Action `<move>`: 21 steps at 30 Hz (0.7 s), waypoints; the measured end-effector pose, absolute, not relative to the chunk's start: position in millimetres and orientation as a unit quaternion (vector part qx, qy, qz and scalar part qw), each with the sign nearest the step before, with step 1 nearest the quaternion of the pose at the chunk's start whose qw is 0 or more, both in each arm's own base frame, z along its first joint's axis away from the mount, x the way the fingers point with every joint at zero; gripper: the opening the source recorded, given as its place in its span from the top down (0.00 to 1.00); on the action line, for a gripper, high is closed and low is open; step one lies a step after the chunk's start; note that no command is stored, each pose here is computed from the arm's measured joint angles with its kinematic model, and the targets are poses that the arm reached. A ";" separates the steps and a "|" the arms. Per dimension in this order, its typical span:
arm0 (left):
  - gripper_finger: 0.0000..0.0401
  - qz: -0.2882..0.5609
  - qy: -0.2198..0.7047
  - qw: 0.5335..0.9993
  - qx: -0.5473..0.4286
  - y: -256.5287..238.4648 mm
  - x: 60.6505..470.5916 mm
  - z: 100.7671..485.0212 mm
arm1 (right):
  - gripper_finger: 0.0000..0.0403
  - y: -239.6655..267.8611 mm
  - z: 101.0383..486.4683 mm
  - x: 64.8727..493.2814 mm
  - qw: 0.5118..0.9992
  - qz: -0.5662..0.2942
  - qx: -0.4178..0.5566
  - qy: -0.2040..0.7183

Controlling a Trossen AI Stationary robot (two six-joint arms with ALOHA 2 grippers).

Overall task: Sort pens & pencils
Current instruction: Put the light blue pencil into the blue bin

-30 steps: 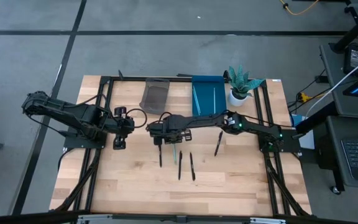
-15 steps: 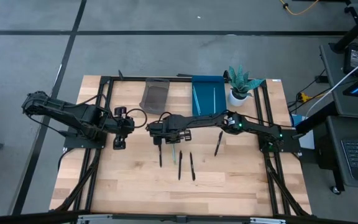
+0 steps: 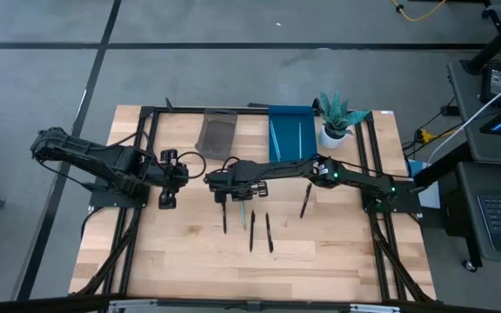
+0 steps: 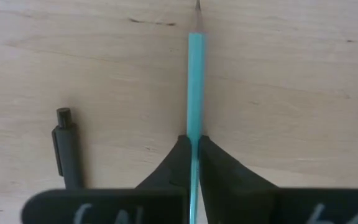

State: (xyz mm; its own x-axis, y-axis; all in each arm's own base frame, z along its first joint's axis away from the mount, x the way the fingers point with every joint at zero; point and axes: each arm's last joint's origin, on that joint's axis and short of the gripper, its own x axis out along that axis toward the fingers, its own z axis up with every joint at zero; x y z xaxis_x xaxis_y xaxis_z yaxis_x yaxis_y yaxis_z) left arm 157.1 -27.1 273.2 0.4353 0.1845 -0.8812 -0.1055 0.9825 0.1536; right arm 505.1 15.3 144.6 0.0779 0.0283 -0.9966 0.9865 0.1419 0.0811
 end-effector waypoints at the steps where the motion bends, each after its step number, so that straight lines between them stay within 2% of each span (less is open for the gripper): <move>1: 0.82 0.086 0.524 0.846 0.038 -27.1 157.2 273.2 | 0.95 15.3 145.6 505.0 0.549 -0.437 0.488 0.519; 15: 0.82 0.086 0.524 0.846 0.038 -27.1 157.3 273.3 | 0.94 15.1 151.5 504.2 0.553 -0.436 0.490 0.514; 21: 0.82 0.083 0.519 0.850 0.039 -27.4 158.3 273.8 | 0.98 14.4 161.0 502.6 0.561 -0.438 0.487 0.506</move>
State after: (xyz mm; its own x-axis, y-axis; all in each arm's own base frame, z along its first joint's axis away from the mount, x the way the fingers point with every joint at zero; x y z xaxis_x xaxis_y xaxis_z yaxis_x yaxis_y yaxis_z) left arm 158.3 -27.4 273.8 0.4467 0.1821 -0.8760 -0.1006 0.9831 0.1530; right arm 502.6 14.4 161.0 0.1047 0.0019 -0.9945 0.9844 0.1423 0.1039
